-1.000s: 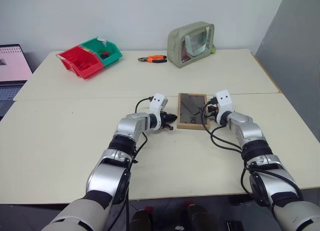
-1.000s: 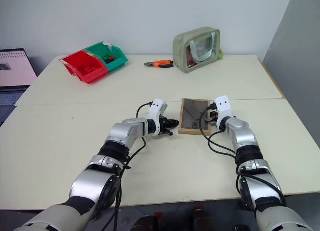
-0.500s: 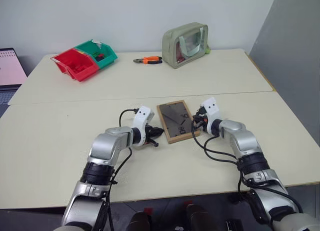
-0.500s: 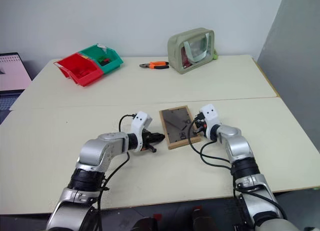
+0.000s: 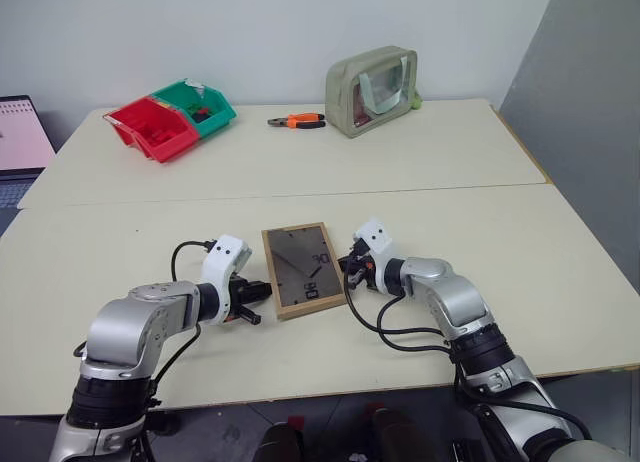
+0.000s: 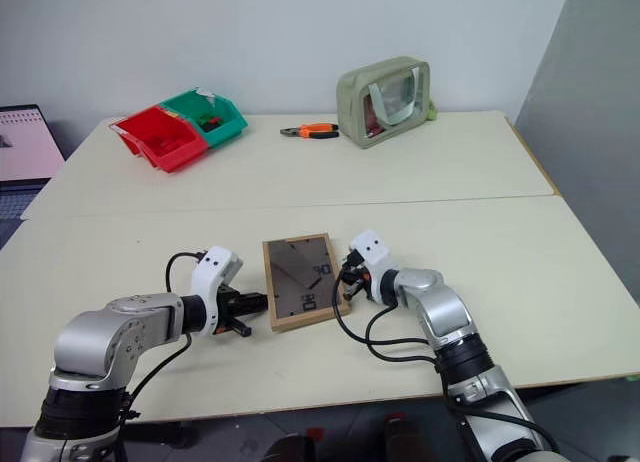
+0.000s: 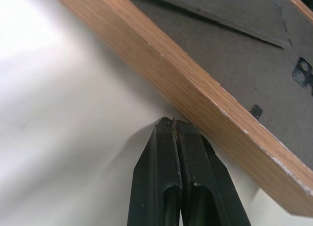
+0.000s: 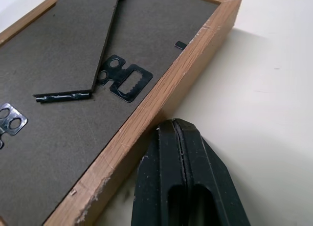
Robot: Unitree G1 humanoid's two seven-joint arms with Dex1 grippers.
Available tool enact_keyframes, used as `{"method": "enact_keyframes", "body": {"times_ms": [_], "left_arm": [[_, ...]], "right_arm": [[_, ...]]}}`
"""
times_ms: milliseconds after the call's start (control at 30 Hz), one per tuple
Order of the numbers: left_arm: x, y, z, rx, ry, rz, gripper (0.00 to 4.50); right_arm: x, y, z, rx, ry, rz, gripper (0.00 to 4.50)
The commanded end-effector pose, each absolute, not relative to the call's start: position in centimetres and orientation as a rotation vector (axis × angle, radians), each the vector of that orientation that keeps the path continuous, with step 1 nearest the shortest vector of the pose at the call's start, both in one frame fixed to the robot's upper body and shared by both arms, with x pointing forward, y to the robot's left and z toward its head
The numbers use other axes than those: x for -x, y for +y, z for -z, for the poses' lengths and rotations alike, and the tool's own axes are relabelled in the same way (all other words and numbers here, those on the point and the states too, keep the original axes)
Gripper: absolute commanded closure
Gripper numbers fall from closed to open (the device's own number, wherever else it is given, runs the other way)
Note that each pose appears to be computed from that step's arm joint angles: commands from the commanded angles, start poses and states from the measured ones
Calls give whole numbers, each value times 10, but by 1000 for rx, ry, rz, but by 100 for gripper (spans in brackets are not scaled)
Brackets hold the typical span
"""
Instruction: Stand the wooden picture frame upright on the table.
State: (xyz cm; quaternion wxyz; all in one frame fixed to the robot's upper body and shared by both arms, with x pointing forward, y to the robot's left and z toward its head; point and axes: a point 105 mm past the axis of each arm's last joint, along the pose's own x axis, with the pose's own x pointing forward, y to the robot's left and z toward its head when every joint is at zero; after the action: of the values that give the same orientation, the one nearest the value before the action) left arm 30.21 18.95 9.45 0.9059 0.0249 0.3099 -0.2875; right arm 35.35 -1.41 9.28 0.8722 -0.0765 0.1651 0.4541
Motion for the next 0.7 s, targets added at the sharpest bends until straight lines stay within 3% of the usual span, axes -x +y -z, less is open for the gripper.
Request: {"method": "enact_keyframes", "body": {"times_ms": [33,233,400,533,700], "left_arm": [[-304,198,-91,-79,635,559,447],[-303,218,-88,-166,638,541,447],[-292,238,-105,-201,619,585,447],[-278,239,-124,-23,633,667,378],[-284,237,-147,404,602,643,277]], "right_arm": [[-341,1,-106,150,300,-1040,450],[-349,-9,-103,237,269,-986,450],[-363,-24,-104,281,235,-908,450],[-365,-27,-105,284,214,-901,450],[-367,-27,-108,263,190,-888,450]]}}
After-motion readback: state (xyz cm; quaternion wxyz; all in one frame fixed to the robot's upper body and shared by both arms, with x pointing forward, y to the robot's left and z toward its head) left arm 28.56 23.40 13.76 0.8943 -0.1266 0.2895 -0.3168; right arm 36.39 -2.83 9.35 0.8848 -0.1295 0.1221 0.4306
